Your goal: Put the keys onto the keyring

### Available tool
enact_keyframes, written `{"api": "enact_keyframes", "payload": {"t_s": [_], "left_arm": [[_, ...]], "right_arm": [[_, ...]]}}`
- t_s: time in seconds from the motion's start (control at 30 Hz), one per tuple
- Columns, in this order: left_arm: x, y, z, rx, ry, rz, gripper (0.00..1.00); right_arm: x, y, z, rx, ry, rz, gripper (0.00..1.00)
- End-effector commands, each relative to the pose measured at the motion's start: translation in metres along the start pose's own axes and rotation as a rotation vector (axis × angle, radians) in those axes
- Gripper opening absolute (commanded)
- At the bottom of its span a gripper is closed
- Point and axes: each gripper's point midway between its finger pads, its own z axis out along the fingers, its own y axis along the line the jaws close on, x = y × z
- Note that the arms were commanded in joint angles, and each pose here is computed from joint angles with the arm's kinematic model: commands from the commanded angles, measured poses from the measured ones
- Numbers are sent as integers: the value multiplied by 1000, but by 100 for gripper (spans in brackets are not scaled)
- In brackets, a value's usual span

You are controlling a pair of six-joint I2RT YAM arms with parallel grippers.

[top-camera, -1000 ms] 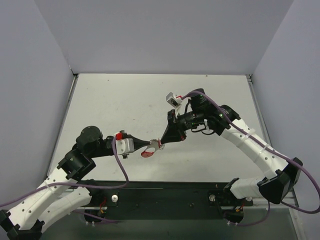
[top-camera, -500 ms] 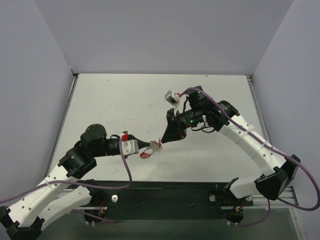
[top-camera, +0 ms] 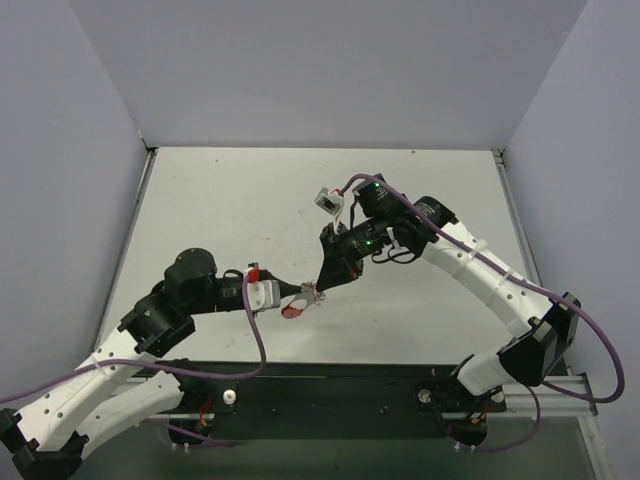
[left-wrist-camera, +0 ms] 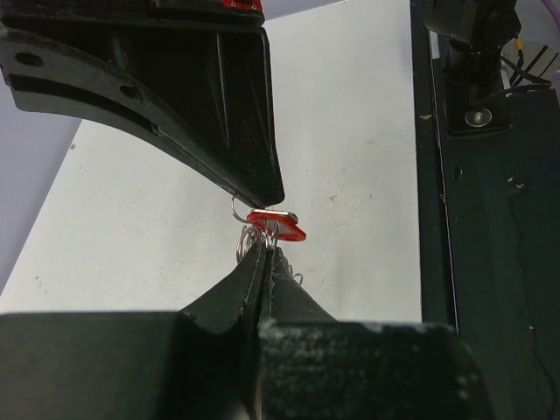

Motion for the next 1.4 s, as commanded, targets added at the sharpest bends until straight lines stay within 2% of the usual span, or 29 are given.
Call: {"api": "enact_keyframes", "payload": {"t_s": [0.0,0.7,1.37], "left_arm": [[-21,8,-2,-20,-41,59,0],[-16,14,-1,-60,-21,54,0],[-9,12,3,-49,4,44,0]], "right_arm": [[-9,11,-3,-10,-4,-10,0],[-2,10,4,-11,54,22,0],[-6,17,4,-15,53,10,0]]}}
